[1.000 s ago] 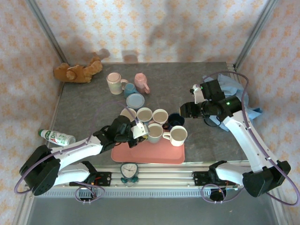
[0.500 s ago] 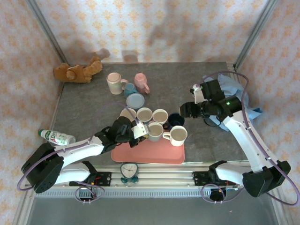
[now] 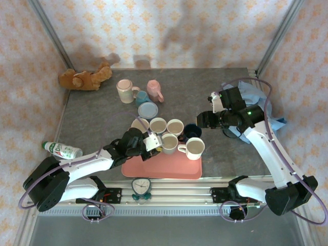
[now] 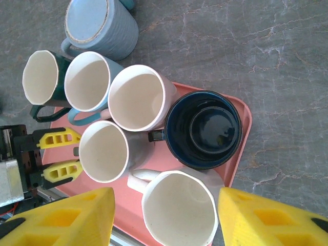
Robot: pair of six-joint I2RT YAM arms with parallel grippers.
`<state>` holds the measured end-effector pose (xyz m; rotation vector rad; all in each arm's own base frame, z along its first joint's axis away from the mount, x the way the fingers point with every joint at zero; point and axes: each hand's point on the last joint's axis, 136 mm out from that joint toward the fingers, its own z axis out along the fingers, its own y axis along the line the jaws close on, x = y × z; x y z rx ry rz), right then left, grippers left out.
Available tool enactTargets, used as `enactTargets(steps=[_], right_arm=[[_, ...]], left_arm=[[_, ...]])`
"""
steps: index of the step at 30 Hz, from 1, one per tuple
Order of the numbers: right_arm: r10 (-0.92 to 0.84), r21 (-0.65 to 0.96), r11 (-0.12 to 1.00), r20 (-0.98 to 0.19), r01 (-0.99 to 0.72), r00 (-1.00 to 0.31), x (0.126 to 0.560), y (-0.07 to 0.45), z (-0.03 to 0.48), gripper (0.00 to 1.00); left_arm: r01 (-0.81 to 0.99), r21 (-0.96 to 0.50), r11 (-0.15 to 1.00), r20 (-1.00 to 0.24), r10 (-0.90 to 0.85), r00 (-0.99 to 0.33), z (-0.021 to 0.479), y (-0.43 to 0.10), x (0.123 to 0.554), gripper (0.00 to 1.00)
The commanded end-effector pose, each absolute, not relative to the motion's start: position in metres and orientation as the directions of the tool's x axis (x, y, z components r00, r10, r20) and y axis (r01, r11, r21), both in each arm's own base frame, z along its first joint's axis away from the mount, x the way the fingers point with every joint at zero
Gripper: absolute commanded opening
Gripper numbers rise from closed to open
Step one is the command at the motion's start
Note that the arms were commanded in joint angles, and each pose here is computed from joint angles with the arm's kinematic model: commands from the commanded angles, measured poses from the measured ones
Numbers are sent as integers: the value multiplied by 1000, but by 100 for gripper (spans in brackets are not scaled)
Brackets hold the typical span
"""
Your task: Turn the mug right side up
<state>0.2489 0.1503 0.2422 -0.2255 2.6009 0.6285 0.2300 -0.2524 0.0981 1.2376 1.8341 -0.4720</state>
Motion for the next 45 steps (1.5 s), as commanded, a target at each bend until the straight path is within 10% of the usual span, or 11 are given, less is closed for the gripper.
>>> enactTargets(steps=[1,11,21,45], right_arm=[[-33,396,881,-491,-257,-871,254,149,249,57],[-46,400,868,-523,-293,-851,262,155,255,57],[-36,426,843,-564,-329,-825,293,174,260,53],[9,481,832,-510,-276,-860,332,204,247,52]], left_arm=[[873,170,458,-833,540,-121,112,-251,232,39],[753,126,646,-912,375,-169,188,-220,239,56],[219,-173,960,-861,-40,-507,238,-118,304,65],[-300,-446,843,-603,-531,-596,204,-65,438,63]])
